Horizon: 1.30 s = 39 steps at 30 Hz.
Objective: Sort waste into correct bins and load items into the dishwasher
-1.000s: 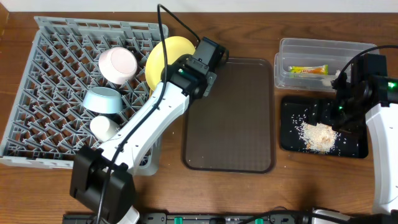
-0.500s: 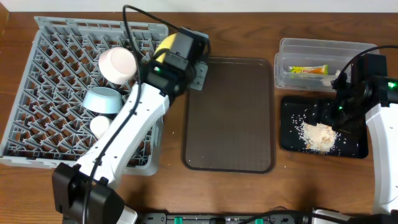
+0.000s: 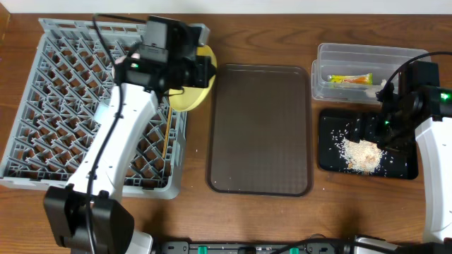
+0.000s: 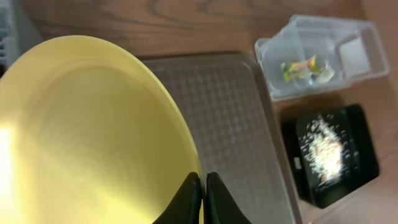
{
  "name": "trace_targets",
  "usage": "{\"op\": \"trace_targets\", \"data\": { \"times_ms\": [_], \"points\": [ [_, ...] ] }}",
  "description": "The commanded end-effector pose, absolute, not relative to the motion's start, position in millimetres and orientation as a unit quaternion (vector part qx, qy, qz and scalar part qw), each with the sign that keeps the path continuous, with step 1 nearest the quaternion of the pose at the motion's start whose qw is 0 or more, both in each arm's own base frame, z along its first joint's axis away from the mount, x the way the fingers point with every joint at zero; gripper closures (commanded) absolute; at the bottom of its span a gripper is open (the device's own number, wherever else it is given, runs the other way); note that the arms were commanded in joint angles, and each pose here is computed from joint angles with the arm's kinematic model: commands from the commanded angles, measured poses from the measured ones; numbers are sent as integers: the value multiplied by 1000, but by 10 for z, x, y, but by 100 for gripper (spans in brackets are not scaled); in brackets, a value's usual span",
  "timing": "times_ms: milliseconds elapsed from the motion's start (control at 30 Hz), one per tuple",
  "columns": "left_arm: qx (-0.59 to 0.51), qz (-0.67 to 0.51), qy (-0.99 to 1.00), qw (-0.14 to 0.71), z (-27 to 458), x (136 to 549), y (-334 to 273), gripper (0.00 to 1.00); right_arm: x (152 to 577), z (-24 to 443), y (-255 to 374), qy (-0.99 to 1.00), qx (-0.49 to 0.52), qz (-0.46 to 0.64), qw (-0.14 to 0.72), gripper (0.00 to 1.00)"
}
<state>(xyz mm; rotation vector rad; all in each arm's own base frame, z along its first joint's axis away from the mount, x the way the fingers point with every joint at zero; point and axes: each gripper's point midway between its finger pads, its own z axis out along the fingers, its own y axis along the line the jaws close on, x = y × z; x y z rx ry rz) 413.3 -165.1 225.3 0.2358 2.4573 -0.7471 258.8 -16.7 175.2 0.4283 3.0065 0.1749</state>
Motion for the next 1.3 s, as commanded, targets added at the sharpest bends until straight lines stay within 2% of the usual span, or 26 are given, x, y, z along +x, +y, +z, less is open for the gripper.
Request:
{"op": "trace_targets", "data": {
  "times_ms": [0, 333, 533, 600, 700, 833, 1067, 1167, 1233, 1267],
  "points": [
    [64, -317, 903, 283, 2431, 4159, -1528, 92, 2581, 1805, -207, 987, 142, 54, 60, 15],
    [-4, -294, 910, 292, 2384, 4284, -924, 93, 2581, 1805, -207, 987, 142, 54, 60, 15],
    [-56, -224, 928, 292, 2241, 4315, -493, 92, 2579, 1804, -207, 987, 142, 54, 59, 15],
    [-67, -209, 931, 291, 2214, 4313, -397, 87, 2579, 1804, -207, 987, 143, 54, 59, 15],
    [-70, -206, 932, 292, 2207, 4309, -328, 73, 2580, 1805, -207, 987, 142, 54, 60, 15],
    [-80, -203, 930, 295, 2219, 4309, -233, 65, 2580, 1805, -207, 987, 142, 54, 60, 14],
    [-68, -206, 919, 329, 2532, 4207, -278, 65, 2662, 1816, -218, 986, 141, 54, 77, 12],
    [-48, -212, 915, 341, 2711, 4082, -432, 66, 2848, 1861, -156, 981, 134, 77, 113, 9],
    [-34, -217, 916, 337, 2748, 4005, -558, 92, 2986, 1917, -53, 976, 126, 113, 140, 8],
    [-33, -220, 917, 330, 2744, 3963, -614, 92, 3046, 1946, -12, 973, 122, 127, 151, 8]
  ]
}}
